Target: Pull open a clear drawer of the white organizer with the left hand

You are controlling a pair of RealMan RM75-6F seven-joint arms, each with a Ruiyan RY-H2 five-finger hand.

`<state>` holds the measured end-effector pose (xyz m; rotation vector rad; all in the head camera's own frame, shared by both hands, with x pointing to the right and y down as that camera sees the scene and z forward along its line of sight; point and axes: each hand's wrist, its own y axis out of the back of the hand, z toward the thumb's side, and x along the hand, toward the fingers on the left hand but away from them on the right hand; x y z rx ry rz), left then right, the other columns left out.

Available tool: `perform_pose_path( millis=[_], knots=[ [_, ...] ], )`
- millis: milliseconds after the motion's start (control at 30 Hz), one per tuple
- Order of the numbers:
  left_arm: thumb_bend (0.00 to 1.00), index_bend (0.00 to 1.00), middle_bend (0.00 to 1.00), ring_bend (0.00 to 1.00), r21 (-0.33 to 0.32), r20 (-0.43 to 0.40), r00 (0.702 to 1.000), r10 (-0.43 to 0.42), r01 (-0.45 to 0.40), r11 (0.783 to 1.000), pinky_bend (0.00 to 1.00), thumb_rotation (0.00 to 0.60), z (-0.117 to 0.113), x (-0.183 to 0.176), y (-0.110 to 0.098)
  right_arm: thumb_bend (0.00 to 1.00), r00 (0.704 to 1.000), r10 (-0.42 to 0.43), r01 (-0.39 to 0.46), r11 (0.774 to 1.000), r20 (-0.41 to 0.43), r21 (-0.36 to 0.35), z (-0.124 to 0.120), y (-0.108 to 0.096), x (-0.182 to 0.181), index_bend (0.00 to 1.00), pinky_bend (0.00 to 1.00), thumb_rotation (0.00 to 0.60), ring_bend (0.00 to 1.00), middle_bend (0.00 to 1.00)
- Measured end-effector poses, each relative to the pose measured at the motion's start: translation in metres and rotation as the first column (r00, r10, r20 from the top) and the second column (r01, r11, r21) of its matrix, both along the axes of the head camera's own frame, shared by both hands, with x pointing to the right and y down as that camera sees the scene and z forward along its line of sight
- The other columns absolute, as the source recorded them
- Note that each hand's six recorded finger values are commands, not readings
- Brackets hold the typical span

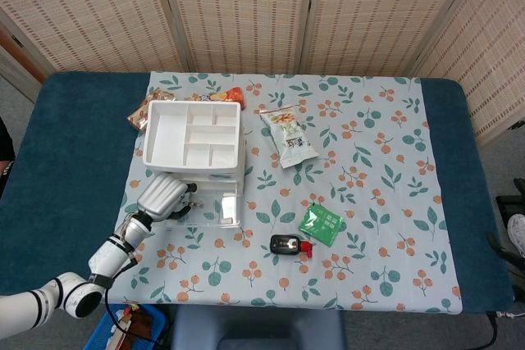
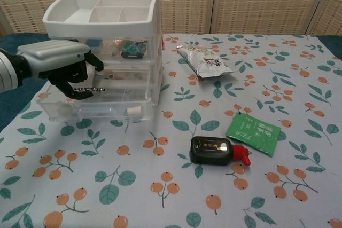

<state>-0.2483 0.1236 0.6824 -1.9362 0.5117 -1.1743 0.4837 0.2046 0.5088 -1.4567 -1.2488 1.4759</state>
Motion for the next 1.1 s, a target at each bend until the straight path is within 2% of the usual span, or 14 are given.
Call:
perform_pose_path(
  millis=[333,533,733,1100],
  knots=[
    [0.33,0.61,0.96,0.98,0.028,-0.03,0.999,-0.018,0.019,0.999,1.0,0.6,-0.032,-0.018,0.006,0.27,1.0,-0.012,0.012,1.0,0.01,0.0,0.002,-0.002,-0.003,0.04,0.21,0.6,0.07,0.08],
    [0.33,0.61,0.96,0.98,0.048,-0.024,1.0,0.019,-0.018,0.999,1.0,0.6,-0.05,-0.029,0.019,0.27,1.0,-0.018,0.018,1.0,0.013,0.0,0.003,-0.003,-0.005,0.04,0.21,0.6,0.07,0.08],
    [0.33,0.61,0.96,0.98,0.046,0.023,0.999,0.048,-0.049,0.998,1.0,0.6,-0.055,-0.045,0.033,0.27,1.0,-0.018,0.018,1.0,0.012,-0.002,0.003,-0.002,-0.006,0.04,0.21,0.6,0.07,0.08],
    [0.33,0.61,0.96,0.98,0.034,0.051,0.999,-0.004,0.002,0.999,1.0,0.6,-0.062,-0.072,0.048,0.27,1.0,-0.028,0.028,1.0,0.014,0.001,0.001,-0.004,-0.009,0.04,0.21,0.6,0.07,0.08]
  ],
)
